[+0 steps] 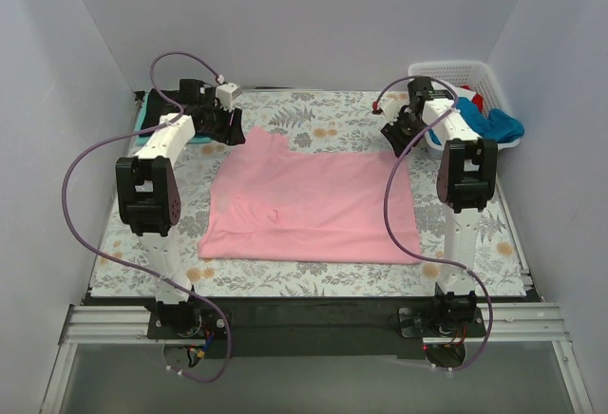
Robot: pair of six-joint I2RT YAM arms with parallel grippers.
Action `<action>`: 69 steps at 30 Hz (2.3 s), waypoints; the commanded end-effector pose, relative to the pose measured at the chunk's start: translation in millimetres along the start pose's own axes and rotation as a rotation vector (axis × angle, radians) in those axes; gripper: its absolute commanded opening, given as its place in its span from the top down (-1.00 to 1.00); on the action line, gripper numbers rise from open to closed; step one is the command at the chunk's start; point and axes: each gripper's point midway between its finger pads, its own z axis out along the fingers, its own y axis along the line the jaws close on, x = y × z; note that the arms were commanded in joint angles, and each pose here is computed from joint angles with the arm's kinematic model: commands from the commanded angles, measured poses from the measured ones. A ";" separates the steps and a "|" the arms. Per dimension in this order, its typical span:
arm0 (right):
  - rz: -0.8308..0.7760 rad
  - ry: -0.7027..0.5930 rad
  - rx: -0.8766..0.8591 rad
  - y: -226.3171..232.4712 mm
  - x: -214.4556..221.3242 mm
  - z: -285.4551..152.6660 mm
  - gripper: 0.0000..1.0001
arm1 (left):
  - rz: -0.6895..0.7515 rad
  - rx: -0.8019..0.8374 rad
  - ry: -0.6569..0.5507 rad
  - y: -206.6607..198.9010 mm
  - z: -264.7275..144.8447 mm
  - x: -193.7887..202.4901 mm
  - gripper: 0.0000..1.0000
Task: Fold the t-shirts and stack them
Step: Fold the tshirt
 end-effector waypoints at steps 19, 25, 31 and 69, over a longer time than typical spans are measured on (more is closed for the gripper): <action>-0.085 0.114 -0.028 2.7 37.7 25.7 0.90 | -0.041 -0.139 0.024 55.0 63.7 -8.3 0.02; -0.097 0.111 -0.038 9.5 34.2 25.7 0.97 | 0.006 -0.156 0.071 53.8 88.4 3.0 0.02; -0.108 0.099 -0.032 10.1 28.3 21.9 0.97 | 0.047 -0.181 0.120 50.2 106.1 18.2 0.03; -0.194 -0.015 -0.032 69.8 30.7 -72.3 0.97 | 0.213 -0.126 -0.133 -32.5 -28.9 -28.2 1.00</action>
